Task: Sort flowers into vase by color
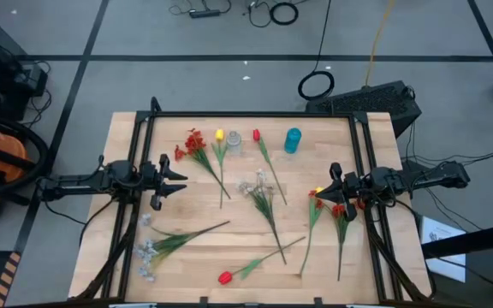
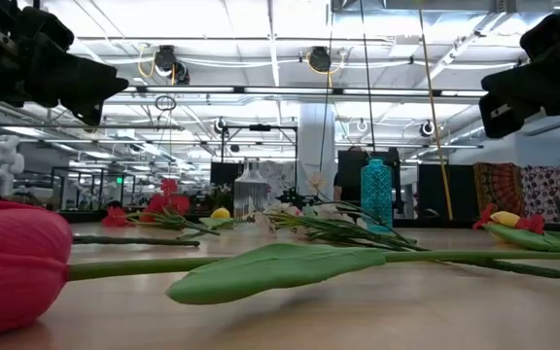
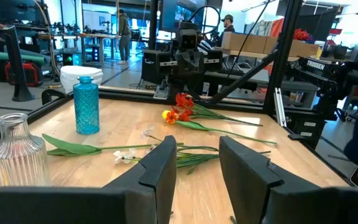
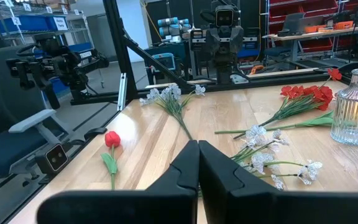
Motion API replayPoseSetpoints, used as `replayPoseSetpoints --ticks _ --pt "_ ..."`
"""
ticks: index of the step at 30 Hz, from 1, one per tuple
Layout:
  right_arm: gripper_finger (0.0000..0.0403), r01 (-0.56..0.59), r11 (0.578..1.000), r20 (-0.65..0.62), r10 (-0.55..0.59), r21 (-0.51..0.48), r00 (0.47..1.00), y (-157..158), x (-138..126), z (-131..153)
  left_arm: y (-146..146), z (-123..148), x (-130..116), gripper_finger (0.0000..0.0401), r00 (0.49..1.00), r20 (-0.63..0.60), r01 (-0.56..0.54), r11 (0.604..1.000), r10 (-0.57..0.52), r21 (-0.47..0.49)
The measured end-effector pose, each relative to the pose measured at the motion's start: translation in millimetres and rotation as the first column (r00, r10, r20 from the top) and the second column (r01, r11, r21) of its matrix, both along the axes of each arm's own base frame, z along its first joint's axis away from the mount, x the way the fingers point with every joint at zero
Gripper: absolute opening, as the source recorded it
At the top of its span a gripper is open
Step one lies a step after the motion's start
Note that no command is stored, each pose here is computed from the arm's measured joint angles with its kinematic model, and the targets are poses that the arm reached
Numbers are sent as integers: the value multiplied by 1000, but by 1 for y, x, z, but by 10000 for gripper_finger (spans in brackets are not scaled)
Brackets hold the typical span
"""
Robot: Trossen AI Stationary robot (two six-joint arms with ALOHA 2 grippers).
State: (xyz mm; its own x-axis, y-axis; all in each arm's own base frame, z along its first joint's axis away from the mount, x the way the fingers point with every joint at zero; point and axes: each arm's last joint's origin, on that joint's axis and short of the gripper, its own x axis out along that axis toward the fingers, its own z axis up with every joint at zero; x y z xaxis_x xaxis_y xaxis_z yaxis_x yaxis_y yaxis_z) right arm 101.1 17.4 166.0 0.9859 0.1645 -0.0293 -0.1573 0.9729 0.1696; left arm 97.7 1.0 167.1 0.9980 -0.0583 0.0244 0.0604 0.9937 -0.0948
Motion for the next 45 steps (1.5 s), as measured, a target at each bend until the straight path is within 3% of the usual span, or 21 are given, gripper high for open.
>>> replayPoseSetpoints --ticks 3,6,9,35,45 --pt "0 151 988 -4 -151 29 989 -4 0 0 0 0 0 128 1000 0 0 1000 0 0" --pt "0 356 931 6 -357 85 934 -11 0 2 0 0 0 128 1000 0 0 1000 0 0" --pt "0 448 889 12 -451 98 892 -13 -1 3 0 0 0 128 1000 0 0 1000 0 0" --pt "0 444 891 12 -447 101 894 -13 -1 3 0 0 0 128 1000 1 0 1000 0 0" --pt "0 444 890 13 -447 101 894 -13 -1 3 2 15 -2 128 986 154 -60 998 65 -35"
